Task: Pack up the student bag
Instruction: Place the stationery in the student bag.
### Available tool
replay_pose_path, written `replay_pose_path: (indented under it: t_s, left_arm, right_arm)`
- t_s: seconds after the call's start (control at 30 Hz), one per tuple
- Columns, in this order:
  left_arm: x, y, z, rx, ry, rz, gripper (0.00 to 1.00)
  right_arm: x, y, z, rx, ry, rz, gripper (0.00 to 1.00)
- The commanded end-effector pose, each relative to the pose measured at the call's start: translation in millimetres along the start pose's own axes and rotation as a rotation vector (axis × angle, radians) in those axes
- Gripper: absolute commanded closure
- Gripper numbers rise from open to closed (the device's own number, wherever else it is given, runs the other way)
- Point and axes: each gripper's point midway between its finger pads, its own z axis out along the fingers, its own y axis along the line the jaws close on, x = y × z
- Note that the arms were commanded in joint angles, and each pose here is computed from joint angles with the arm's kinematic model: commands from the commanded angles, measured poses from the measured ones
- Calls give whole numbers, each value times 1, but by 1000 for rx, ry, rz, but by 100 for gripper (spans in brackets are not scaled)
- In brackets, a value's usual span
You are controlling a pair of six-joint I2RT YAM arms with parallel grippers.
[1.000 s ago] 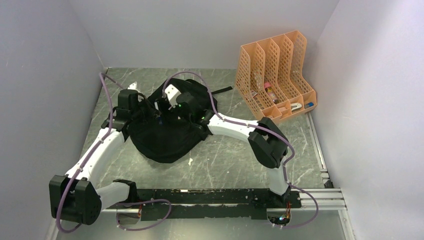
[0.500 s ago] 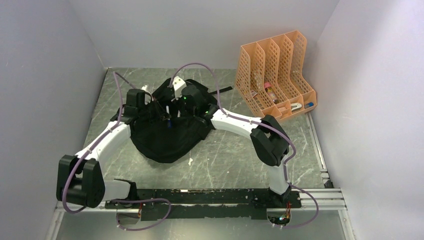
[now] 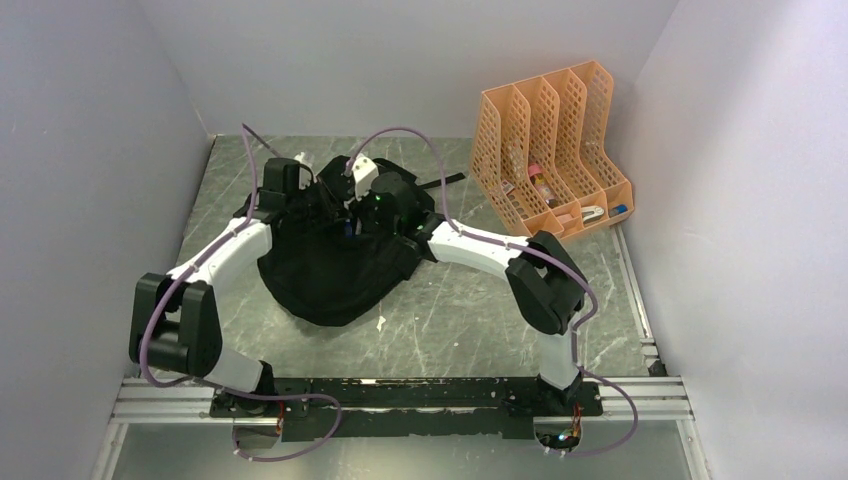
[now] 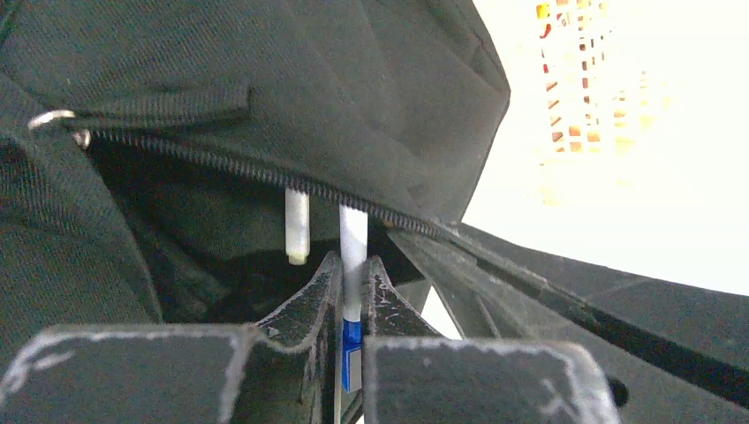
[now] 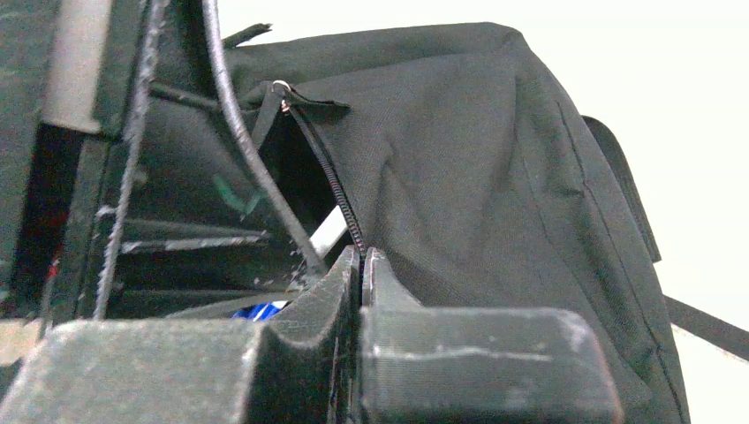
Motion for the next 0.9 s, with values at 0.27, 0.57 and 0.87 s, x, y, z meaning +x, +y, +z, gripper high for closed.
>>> replay_pose_path:
  t_s: [0.27, 0.57, 0.87]
  left_arm:
    - [-31, -12, 32, 82, -90, -49, 95]
    - [-49, -11, 38, 43, -123, -24, 62]
    - [-39, 0, 18, -24, -115, -10, 53]
  right_arm:
    - [-36, 8, -21, -51, -118, 54, 100]
    - [-26, 19, -22, -96, -101, 117, 99]
    - [-24, 22, -21, -106, -92, 135, 98]
